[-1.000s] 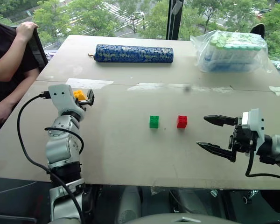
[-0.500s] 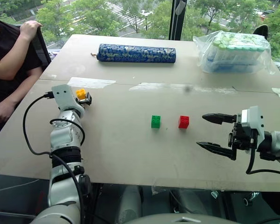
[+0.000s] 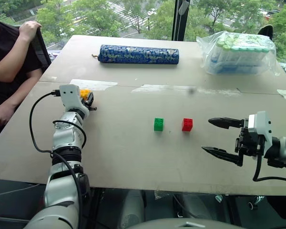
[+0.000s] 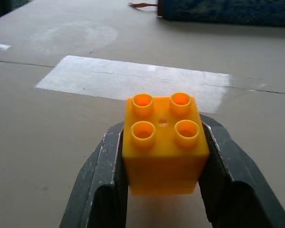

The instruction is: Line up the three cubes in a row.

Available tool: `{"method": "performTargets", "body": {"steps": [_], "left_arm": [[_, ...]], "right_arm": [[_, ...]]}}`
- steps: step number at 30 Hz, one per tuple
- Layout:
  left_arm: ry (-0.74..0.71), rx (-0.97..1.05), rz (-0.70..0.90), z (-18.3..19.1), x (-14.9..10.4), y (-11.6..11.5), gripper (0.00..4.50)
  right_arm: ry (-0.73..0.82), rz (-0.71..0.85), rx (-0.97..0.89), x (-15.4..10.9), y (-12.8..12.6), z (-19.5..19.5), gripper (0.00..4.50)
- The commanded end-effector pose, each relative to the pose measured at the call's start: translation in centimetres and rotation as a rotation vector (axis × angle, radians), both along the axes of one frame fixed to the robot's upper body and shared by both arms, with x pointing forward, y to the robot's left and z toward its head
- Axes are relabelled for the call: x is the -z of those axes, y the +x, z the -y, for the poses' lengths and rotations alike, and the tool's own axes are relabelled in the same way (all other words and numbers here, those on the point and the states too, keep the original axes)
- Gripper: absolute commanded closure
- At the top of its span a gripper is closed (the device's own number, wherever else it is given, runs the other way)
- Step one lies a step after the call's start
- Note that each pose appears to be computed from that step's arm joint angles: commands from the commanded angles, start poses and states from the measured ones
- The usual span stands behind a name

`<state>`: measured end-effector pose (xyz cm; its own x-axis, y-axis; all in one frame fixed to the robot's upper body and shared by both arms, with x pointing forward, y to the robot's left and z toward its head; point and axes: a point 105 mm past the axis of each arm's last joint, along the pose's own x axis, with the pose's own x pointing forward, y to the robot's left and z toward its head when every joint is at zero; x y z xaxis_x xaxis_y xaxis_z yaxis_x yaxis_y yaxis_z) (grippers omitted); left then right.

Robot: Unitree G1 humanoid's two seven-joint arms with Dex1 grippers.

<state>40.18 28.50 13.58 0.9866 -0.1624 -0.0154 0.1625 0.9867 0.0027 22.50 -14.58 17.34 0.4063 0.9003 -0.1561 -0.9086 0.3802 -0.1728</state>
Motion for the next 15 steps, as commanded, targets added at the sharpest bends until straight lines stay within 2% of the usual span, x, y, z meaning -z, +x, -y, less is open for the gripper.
{"method": "performTargets", "body": {"steps": [1,3,7,15], "left_arm": [[0.047,0.697,0.017,6.6,-2.9,-3.5,3.18],[0.187,0.884,-0.081,7.2,-1.5,-4.7,3.18],[0.319,1.087,-0.185,7.2,-0.4,-5.4,3.18],[0.501,1.211,-0.222,8.2,0.6,-4.9,3.18]], "right_arm": [[-0.013,0.047,-0.006,-1.1,-0.4,0.0,0.00],[-0.013,0.045,-0.009,-1.1,-0.4,0.0,0.00],[-0.012,0.045,-0.011,-1.1,-0.6,-0.2,0.00],[-0.015,0.039,0.002,-0.9,-1.3,-0.3,0.00]]}}
